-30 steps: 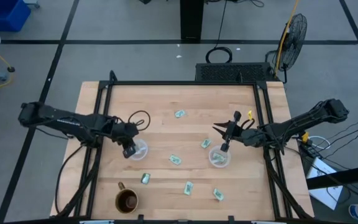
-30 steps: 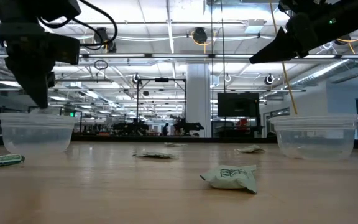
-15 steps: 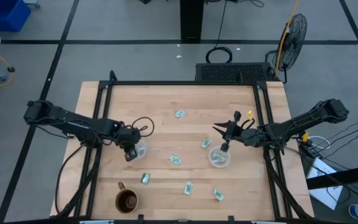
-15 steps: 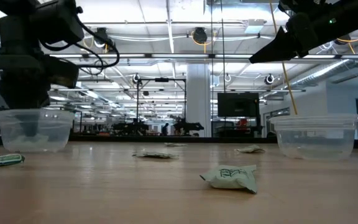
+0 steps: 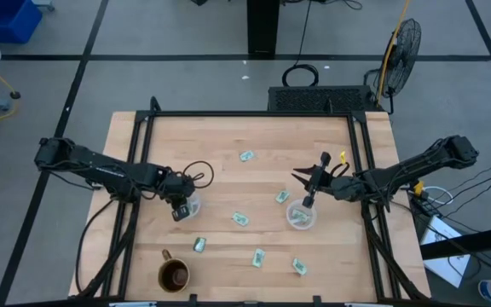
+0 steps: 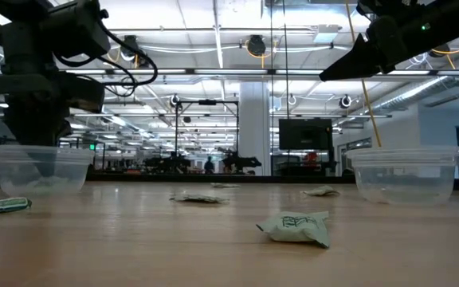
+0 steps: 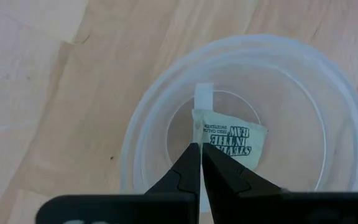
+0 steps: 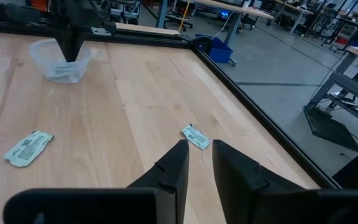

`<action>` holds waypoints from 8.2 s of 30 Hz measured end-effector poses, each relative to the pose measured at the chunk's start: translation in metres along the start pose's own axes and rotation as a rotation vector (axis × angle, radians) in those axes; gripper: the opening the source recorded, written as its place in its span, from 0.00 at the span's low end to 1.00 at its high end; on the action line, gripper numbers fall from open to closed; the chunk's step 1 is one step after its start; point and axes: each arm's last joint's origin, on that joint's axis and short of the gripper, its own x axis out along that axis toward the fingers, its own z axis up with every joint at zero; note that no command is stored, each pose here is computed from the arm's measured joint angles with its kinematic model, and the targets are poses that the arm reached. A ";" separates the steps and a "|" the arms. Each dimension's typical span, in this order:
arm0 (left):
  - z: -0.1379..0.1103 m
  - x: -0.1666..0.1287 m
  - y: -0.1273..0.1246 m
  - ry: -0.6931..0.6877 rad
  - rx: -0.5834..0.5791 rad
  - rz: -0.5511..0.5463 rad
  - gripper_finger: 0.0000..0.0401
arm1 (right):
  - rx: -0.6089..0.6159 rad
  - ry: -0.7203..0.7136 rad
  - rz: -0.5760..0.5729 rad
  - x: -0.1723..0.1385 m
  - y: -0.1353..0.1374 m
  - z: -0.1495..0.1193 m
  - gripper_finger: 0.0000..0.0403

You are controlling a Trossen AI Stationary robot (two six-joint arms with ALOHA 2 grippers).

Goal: Pick and place Stevia / Truvia into bins
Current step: Put the light green stevia packet into the left transparent container, then put the light green stevia packet into the right transparent container, then put the light green stevia packet into the left transparent container

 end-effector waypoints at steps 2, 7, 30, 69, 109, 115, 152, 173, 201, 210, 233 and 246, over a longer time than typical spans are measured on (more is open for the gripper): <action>0.000 0.000 0.000 0.000 0.000 0.000 0.06 | 0.000 0.000 0.001 0.000 0.000 0.000 0.20; 0.004 -0.005 -0.003 -0.004 0.038 -0.004 0.10 | -0.002 0.003 0.000 0.001 0.000 0.000 0.28; 0.082 -0.101 -0.031 -0.480 0.372 0.212 0.16 | 0.182 0.233 0.315 0.048 -0.027 -0.013 0.34; 0.107 -0.113 0.032 -0.537 0.156 0.416 0.16 | 0.308 1.017 0.260 0.132 -0.002 -0.036 0.34; 0.108 -0.113 0.032 -0.546 0.168 0.417 0.16 | 0.457 0.935 0.404 0.024 0.036 -0.013 0.00; 0.109 -0.114 0.031 -0.556 0.173 0.395 0.16 | 0.443 0.964 0.351 0.027 0.031 -0.026 0.00; 0.115 -0.115 0.028 -0.618 0.171 0.325 0.16 | 0.233 0.754 0.621 0.018 0.024 -0.006 0.19; 0.185 0.003 0.053 -0.631 -0.222 0.165 0.16 | 0.182 -0.108 0.207 0.009 -0.007 -0.012 0.19; 0.189 0.073 0.085 -0.515 -0.377 0.139 0.16 | 0.201 -0.107 0.199 0.002 -0.015 -0.013 0.19; 0.192 0.081 0.086 -0.548 -0.356 0.134 0.16 | 0.198 -0.102 0.198 0.002 -0.015 -0.014 0.19; 0.175 -0.031 0.047 -0.622 -0.079 0.062 0.01 | 0.197 -0.099 0.198 0.002 -0.015 -0.014 0.19; 0.045 -0.124 -0.005 -0.241 -0.098 -0.012 0.00 | 0.191 -0.089 0.198 0.002 -0.015 -0.015 0.19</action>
